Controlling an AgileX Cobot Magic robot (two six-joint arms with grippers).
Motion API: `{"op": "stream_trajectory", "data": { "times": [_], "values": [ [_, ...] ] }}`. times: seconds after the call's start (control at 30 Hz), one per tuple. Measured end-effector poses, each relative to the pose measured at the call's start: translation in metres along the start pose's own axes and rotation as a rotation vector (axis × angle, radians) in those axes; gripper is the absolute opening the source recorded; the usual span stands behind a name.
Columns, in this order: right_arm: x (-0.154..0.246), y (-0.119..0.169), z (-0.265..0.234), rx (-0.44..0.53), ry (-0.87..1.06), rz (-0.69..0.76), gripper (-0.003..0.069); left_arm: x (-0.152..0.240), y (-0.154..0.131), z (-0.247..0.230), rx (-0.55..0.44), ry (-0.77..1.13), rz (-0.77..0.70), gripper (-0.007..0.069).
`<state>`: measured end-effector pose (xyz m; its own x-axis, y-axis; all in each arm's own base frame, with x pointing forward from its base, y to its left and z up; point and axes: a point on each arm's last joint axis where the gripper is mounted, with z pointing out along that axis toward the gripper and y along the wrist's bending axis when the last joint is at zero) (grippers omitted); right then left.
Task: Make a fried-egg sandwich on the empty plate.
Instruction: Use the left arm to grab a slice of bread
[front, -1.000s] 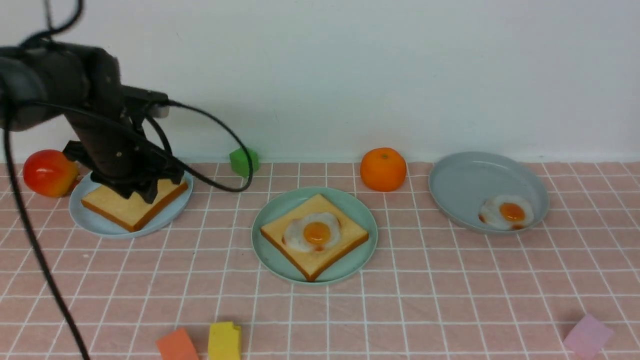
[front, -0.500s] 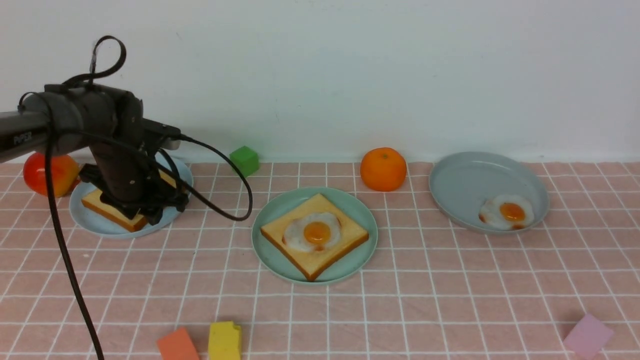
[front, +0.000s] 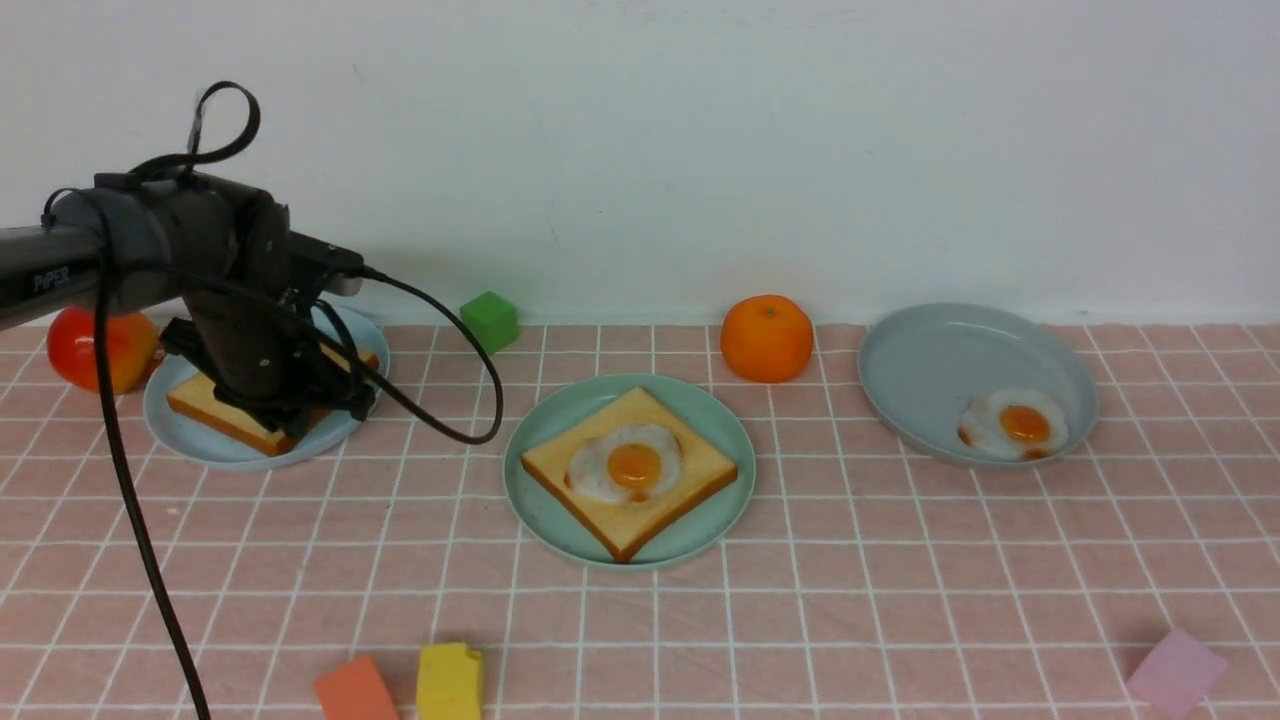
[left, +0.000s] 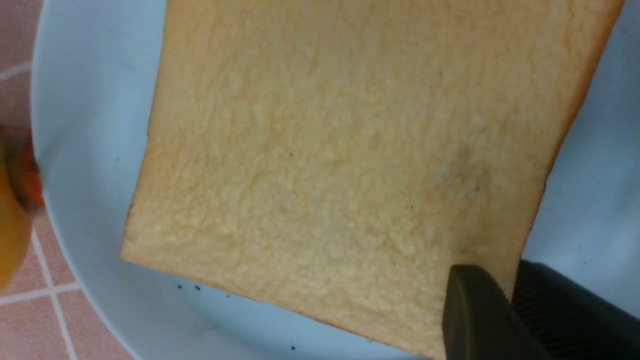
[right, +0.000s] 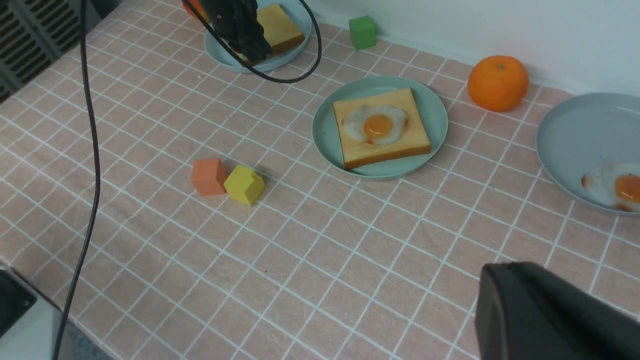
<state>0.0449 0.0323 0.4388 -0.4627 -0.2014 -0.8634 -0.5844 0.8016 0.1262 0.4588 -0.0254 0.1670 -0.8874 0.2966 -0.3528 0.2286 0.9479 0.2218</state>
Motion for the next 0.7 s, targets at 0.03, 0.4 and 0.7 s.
{"op": "stream_trajectory", "data": {
  "times": [0.03,0.4,0.7],
  "values": [
    [0.0,0.0,0.0,0.0,0.0,0.0,0.0025,0.0,0.0,0.0,0.0,0.0,0.0,0.0119],
    [0.0,0.0,0.0,-0.003,0.001,0.002,0.0031,0.0,0.001,-0.005,-0.002,-0.001,-0.017,0.0306],
    [0.0,0.0,0.0,-0.003,0.001,0.002,0.0033,-0.002,0.001,-0.004,-0.005,-0.021,-0.018,0.0323]
  ]
}}
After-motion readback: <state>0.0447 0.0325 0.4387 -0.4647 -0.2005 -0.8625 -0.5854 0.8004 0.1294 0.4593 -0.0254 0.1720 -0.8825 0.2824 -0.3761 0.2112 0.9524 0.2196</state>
